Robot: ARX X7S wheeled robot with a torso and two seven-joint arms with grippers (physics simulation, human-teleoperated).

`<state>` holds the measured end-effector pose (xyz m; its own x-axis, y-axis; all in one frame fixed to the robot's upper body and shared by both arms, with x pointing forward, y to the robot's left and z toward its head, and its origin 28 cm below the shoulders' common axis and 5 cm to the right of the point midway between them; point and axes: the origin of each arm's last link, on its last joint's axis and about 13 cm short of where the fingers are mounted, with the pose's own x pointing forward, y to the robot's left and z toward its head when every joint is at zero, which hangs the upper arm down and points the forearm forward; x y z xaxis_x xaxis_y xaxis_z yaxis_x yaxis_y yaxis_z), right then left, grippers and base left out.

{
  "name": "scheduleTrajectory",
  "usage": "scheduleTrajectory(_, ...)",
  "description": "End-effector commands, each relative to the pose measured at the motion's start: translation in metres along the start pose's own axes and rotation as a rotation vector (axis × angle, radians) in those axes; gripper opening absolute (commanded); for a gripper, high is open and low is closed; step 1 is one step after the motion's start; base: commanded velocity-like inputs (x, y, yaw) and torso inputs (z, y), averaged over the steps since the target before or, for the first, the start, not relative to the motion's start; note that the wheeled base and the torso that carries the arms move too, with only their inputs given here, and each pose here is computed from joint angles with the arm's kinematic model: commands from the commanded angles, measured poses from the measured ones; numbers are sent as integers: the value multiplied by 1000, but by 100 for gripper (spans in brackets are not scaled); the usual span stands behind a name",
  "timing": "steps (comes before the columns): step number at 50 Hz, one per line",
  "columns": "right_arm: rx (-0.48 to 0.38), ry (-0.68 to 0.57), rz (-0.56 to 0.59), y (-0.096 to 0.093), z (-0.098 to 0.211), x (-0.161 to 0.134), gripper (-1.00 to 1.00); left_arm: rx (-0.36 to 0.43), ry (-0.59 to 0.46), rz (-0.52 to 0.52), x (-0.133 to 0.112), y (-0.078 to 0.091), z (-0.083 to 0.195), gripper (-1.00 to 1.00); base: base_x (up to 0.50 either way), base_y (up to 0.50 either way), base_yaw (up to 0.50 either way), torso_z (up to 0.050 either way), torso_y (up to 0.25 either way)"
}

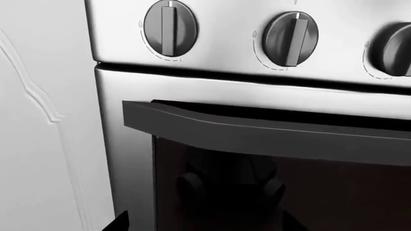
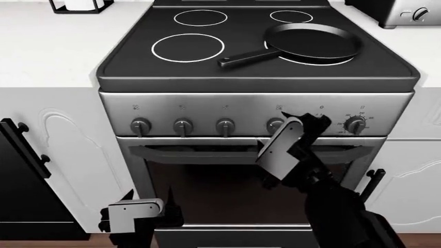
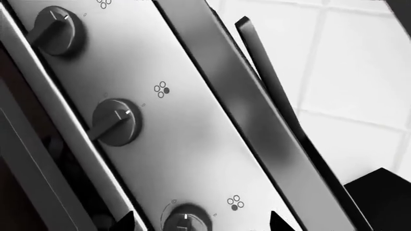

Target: Turn off the front right burner of the stove.

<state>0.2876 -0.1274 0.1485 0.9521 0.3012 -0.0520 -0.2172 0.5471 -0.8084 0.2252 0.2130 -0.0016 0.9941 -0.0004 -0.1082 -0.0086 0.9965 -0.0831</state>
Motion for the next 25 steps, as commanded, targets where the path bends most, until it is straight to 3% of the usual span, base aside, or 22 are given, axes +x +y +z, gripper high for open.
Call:
scheduleTrajectory(1,-23,33,7,2,-4,4,100,-4,-2,0,0,0,0,100,0,0,0,0,0)
scheduleTrajectory(25,-34,94,-10,11,-19,19,100,-4,6,4,1,0,-2,100,0,0,0,0,0)
